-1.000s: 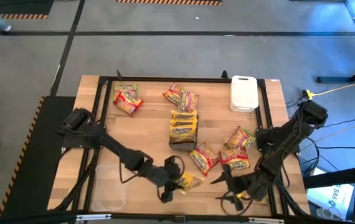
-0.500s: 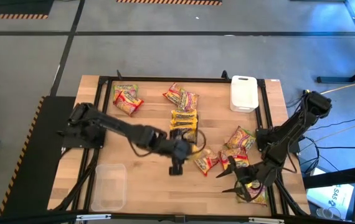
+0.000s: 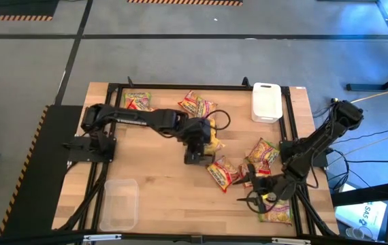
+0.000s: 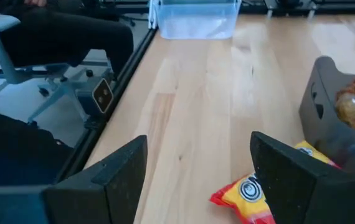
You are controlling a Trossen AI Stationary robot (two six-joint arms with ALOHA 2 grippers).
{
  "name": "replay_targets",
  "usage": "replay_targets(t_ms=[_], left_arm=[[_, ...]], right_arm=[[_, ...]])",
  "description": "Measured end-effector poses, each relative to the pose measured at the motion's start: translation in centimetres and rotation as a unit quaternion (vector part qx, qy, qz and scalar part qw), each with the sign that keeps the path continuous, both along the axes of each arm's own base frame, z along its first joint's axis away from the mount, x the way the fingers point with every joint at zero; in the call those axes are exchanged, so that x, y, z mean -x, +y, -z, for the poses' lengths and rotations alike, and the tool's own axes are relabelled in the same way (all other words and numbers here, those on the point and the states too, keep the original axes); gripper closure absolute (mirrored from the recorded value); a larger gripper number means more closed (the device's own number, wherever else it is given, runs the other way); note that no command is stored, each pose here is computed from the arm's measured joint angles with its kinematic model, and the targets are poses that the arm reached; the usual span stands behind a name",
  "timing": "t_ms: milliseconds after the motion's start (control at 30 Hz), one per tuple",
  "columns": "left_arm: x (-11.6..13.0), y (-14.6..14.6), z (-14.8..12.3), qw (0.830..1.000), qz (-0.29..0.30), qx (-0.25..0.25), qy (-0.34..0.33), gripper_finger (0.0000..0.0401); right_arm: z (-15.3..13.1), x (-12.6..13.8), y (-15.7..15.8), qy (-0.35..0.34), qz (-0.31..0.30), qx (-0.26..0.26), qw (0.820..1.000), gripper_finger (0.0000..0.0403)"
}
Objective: Sort Maruchan noodles
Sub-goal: Put the yellow noodle pack into the black bin
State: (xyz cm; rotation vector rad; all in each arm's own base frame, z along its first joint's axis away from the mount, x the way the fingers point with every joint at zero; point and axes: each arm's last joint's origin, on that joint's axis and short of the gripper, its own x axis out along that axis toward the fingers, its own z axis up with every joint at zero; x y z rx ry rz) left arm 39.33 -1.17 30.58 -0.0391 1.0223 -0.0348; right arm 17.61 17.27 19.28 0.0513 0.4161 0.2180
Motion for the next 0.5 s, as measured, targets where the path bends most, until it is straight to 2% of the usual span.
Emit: replay_targets(t_ms=[100,500], left_arm=[[-0.6,0.6,0.6,1.000,0.015,0.007,0.000,0.0274],[-1.5,0.8,6.1,0.991,0.016,-0.007,0.130,0.0274]], right_arm=[[0.1,0.0,-0.1,0.004,0.010,-0.004,1.000,0.0143],[0.3,0.0,-0.2,0.004,0.043,0.000,0.999,0.0143]])
